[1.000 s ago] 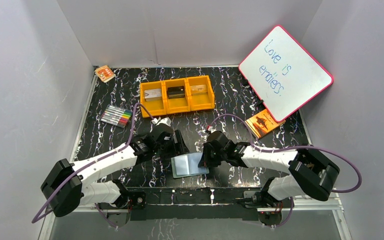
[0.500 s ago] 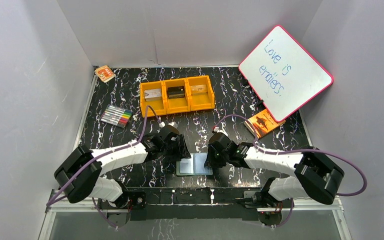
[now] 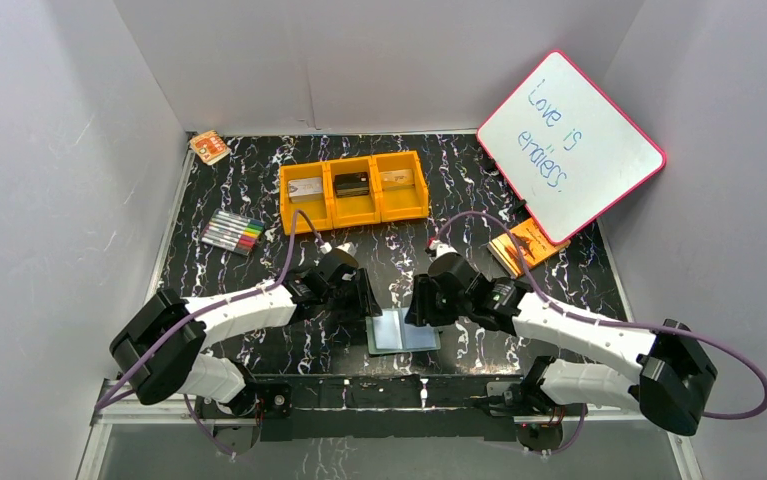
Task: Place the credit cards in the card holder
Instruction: Open the card holder at the center of the board, then adjust the storage box at the center of the board.
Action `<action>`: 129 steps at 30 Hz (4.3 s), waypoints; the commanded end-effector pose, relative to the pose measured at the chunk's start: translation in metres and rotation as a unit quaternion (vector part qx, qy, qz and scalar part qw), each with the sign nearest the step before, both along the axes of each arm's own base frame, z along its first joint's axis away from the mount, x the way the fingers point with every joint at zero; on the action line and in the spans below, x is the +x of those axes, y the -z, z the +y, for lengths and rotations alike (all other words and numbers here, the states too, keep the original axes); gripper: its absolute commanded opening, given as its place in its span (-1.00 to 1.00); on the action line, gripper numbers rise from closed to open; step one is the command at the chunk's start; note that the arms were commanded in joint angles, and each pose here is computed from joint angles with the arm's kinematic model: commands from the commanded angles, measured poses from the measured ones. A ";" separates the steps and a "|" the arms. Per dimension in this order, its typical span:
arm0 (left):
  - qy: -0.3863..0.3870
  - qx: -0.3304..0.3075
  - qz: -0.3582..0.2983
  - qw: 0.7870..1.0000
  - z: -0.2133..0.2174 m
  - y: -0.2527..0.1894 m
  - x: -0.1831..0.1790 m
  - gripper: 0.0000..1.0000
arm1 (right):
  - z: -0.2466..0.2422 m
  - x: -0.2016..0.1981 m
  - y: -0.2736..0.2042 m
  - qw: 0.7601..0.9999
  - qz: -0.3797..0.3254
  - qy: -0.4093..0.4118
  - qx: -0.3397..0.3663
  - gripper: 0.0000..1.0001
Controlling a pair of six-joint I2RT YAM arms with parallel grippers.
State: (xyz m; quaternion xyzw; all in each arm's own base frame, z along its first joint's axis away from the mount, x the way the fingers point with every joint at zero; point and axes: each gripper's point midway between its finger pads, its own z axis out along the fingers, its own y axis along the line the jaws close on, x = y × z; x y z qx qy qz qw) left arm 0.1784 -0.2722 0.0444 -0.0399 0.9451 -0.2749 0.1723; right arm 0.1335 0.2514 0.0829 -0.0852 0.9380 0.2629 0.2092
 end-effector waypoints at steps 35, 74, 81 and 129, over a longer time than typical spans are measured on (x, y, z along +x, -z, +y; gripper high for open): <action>-0.110 0.015 -0.090 0.990 0.085 -0.066 -0.015 -0.19 | 0.029 0.028 -0.006 0.998 -0.050 -0.017 -0.027 -0.15; -0.226 0.122 -0.130 0.958 0.185 -0.122 -0.008 0.22 | 0.086 0.336 -0.041 0.961 -0.227 0.052 -0.146 0.54; -0.215 0.130 -0.139 0.958 0.185 -0.123 -0.005 0.22 | 0.092 0.342 -0.021 0.962 -0.215 0.031 -0.162 0.31; -0.169 0.100 -0.114 0.974 0.148 -0.093 0.011 0.23 | -0.028 0.271 -0.054 0.934 -0.270 -0.039 -0.232 0.39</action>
